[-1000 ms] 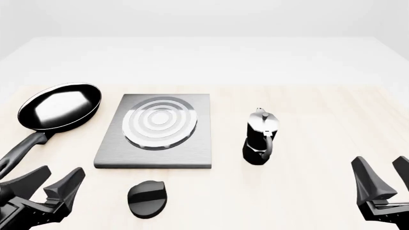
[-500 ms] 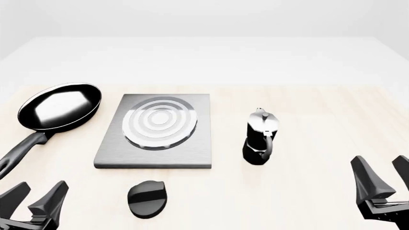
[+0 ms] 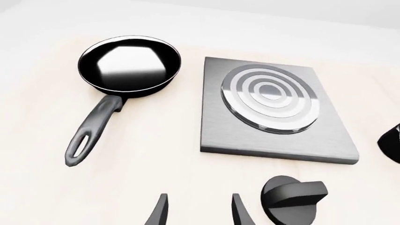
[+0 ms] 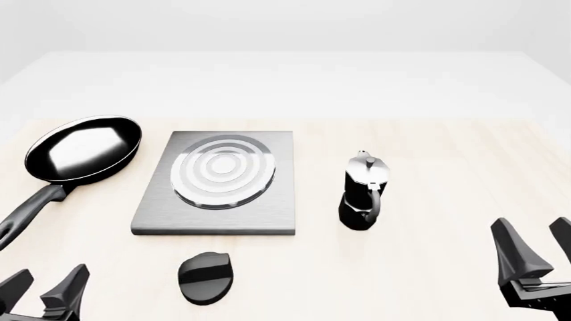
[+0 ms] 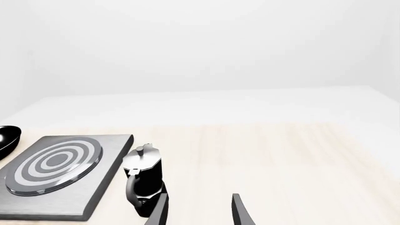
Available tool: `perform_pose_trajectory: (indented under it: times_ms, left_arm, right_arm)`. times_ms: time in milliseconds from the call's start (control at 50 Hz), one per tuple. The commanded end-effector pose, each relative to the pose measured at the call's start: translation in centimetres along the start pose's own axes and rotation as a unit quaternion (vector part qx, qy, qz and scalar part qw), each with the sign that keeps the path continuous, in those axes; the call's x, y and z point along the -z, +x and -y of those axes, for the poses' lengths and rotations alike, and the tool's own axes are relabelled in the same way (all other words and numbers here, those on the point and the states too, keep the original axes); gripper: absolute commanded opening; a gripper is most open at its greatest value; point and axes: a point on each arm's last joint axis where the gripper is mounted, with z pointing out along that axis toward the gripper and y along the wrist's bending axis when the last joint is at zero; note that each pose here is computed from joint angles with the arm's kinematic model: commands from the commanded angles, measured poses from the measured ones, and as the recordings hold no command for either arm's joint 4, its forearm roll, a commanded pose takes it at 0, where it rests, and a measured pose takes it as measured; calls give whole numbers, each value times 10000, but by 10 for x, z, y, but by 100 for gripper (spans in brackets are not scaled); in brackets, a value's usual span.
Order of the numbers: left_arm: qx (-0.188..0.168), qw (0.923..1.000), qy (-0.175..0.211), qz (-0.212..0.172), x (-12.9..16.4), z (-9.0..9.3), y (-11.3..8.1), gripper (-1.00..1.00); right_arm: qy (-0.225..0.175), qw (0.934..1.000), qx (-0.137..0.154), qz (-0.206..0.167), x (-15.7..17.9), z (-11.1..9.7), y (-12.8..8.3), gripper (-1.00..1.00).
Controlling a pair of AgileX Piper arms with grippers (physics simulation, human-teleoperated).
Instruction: Turn on the stove.
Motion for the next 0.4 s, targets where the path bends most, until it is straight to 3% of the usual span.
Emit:
perform_pose_trajectory:
  times_ms: [20,80,400]
  left_arm:
    - [-87,9995,-254,-136,0,-3,3,100]
    - [-86,9986,-509,-134,0,-6,3,100]
    - [-39,9957,-908,-169,1,-10,4,100]
  right_arm:
    - [2,10000,13,6,1,0,0,100]
    - [4,10000,30,7,0,0,0,100]
    - [10,10000,32,19,2,0,0,100]
